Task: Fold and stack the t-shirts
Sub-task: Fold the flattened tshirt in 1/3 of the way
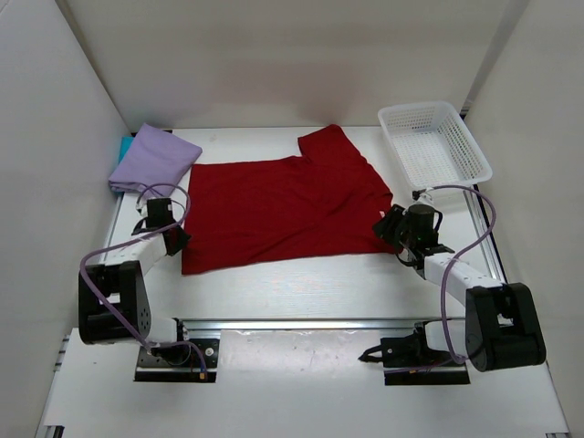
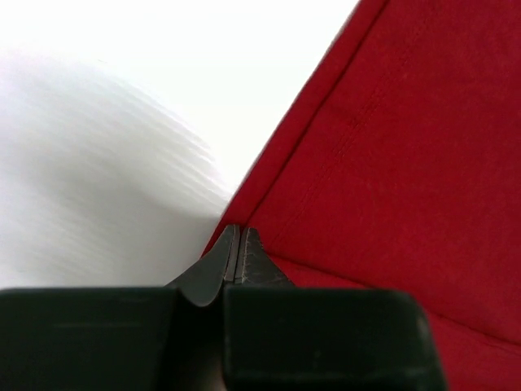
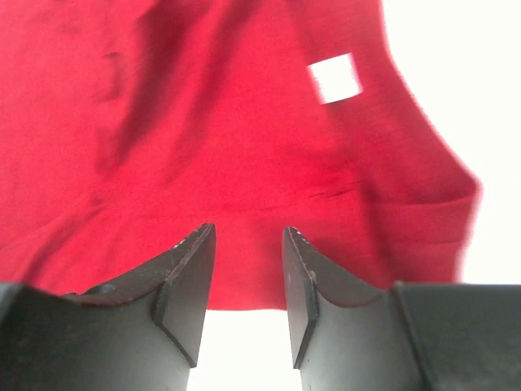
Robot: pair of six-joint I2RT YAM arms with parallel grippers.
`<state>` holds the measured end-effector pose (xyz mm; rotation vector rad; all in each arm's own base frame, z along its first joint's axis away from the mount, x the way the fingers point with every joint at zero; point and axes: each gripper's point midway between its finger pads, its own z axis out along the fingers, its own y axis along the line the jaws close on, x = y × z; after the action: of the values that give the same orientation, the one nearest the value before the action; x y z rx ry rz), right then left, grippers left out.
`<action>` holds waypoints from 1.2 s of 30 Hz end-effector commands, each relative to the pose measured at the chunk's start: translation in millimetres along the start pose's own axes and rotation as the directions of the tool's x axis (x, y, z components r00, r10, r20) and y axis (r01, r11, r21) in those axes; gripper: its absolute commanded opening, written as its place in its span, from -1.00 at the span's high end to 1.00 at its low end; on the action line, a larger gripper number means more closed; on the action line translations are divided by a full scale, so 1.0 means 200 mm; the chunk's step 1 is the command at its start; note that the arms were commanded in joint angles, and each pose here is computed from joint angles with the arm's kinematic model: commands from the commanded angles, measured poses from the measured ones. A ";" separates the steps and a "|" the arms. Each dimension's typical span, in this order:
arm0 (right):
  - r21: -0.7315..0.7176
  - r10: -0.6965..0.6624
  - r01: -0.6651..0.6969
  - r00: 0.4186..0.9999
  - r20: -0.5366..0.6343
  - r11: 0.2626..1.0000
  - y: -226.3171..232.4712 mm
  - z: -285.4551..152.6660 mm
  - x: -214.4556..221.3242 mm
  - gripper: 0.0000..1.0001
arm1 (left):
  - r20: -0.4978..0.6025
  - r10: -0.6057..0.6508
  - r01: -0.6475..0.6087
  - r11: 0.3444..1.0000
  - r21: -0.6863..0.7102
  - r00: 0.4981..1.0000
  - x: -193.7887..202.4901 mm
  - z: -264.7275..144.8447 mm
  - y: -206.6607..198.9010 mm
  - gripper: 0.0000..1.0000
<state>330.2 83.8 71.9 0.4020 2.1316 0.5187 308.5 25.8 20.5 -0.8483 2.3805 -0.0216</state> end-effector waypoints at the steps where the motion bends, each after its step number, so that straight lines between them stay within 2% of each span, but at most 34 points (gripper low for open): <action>1: 0.090 -0.024 0.019 0.998 0.056 0.996 -0.10 0.02 -0.09 0.27 | 0.050 -0.031 0.029 0.999 0.027 0.998 -0.12 -0.07 0.01 1.00; 6: 0.116 -0.031 0.023 0.997 0.067 0.993 -0.14 0.01 -0.10 0.24 | 0.037 -0.095 0.094 0.995 0.036 0.995 -0.14 -0.03 0.05 1.00; 8: 0.123 -0.025 0.017 0.998 0.061 0.992 -0.15 0.02 -0.10 0.20 | 0.008 -0.118 0.117 0.991 0.062 0.993 -0.15 -0.02 0.03 0.78; 9: 0.126 -0.030 0.022 0.998 0.057 0.992 -0.15 0.02 -0.10 0.19 | -0.007 -0.124 0.124 0.988 0.090 0.992 -0.14 -0.03 0.01 0.62; 12: 0.126 -0.025 0.019 0.999 0.046 0.992 -0.17 0.02 -0.09 0.22 | 0.113 -0.073 0.055 0.987 0.154 0.991 -0.26 -0.16 -0.13 0.31; 14: 0.128 -0.027 0.023 0.999 0.032 0.991 -0.17 0.03 -0.07 0.23 | 0.165 0.003 -0.042 0.970 0.238 0.986 -0.23 -0.27 -0.31 0.33; 15: 0.135 -0.029 0.024 0.999 0.034 0.991 -0.18 0.04 -0.09 0.24 | 0.182 0.035 -0.086 0.956 0.279 0.983 -0.18 -0.33 -0.40 0.35; 17: 0.153 -0.029 0.028 1.000 0.005 0.988 -0.21 0.05 -0.06 0.26 | 0.171 0.138 -0.195 0.902 0.384 0.976 0.03 -0.42 -0.64 0.35; 18: 0.166 -0.019 0.019 1.000 -0.007 0.986 -0.22 0.05 -0.05 0.25 | 0.172 0.155 -0.214 0.886 0.412 0.973 0.09 -0.42 -0.69 0.36; 22: 0.130 -0.023 0.028 0.999 -0.040 0.991 -0.18 0.07 -0.01 0.33 | 0.058 0.285 -0.265 0.773 0.577 0.957 0.52 -0.49 -0.96 0.41; 24: 0.151 -0.030 0.037 0.998 -0.047 0.988 -0.19 0.06 0.00 0.34 | 0.055 0.359 -0.306 0.695 0.651 0.932 0.70 -0.58 -1.10 0.42; 25: 0.166 -0.025 0.032 0.999 -0.042 0.986 -0.21 0.06 -0.01 0.43 | 0.052 0.375 -0.314 0.682 0.661 0.926 0.73 -0.58 -1.16 0.40; 27: 0.159 -0.005 0.012 0.999 -0.044 0.987 -0.21 0.06 0.00 0.59 | 0.056 0.448 -0.350 0.608 0.713 0.892 0.89 -0.65 -1.27 0.41; 29: 0.174 0.013 -0.005 0.999 -0.043 0.985 -0.22 0.05 -0.01 0.81 | 0.024 0.502 -0.353 0.573 0.740 0.864 1.03 -0.64 -1.34 0.41; 30: 0.186 0.010 -0.004 1.000 -0.030 0.982 -0.23 0.05 -0.04 0.92 | 0.033 0.505 -0.350 0.549 0.759 0.863 1.05 -0.67 -1.40 0.42; 32: 0.192 -0.003 0.004 1.000 -0.008 0.981 -0.22 0.06 -0.09 1.00 | 0.035 0.516 -0.361 0.547 0.756 0.856 1.08 -0.64 -1.43 0.42; 36: 0.159 0.010 -0.004 0.999 -0.039 0.987 -0.20 0.12 -0.11 1.00 | 0.013 0.498 -0.330 0.554 0.764 0.867 1.08 -0.59 -1.44 0.43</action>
<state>334.7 46.0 37.7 0.5075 2.2727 0.3445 260.9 -340.0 36.3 0.1842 2.4383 -0.7980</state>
